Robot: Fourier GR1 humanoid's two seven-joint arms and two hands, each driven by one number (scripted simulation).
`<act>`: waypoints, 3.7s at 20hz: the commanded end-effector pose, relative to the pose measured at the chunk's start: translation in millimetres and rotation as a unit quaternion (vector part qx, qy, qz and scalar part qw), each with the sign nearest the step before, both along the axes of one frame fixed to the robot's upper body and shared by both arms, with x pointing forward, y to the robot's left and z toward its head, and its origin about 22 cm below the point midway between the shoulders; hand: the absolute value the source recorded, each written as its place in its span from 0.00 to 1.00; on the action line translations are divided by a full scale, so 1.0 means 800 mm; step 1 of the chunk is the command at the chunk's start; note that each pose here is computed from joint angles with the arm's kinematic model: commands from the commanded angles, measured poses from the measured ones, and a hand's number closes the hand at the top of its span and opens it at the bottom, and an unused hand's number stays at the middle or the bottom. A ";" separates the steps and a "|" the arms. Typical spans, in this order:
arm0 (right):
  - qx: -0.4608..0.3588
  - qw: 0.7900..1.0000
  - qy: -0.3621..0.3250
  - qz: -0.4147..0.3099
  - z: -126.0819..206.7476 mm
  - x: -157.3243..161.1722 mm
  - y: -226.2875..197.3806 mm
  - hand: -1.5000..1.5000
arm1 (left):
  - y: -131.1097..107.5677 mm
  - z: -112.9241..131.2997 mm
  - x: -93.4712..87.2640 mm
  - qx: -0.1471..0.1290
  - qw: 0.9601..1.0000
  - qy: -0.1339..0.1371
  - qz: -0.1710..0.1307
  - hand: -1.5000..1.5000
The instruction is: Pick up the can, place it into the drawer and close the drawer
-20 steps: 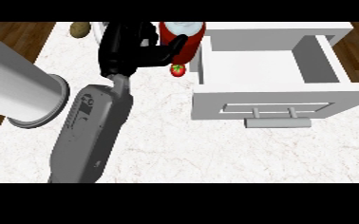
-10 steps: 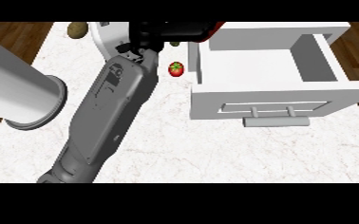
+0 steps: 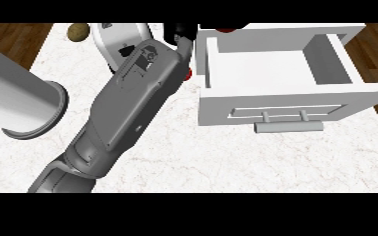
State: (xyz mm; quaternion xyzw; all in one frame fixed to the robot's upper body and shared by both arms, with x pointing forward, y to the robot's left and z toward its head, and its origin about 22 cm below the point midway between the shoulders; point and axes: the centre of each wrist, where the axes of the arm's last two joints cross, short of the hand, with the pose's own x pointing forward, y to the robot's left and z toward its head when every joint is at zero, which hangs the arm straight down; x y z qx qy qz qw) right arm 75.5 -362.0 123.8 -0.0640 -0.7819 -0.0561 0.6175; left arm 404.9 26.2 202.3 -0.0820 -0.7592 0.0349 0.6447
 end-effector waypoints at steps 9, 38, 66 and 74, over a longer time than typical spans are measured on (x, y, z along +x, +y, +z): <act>0.001 1.000 0.000 0.010 -0.014 0.004 0.008 0.00 | -0.045 0.015 0.006 0.015 1.000 0.010 -0.004 1.00; 0.002 1.000 -0.008 0.026 0.007 0.023 0.011 0.00 | -0.048 -0.047 0.019 0.073 0.993 0.055 0.080 0.00; -0.337 0.933 -0.118 0.038 0.075 0.111 0.092 0.00 | -0.064 -0.011 0.015 0.015 0.998 0.010 0.055 0.00; -0.415 0.902 -0.112 0.033 0.030 0.181 0.149 0.00 | -0.058 -0.032 0.010 0.015 0.998 0.024 0.063 0.00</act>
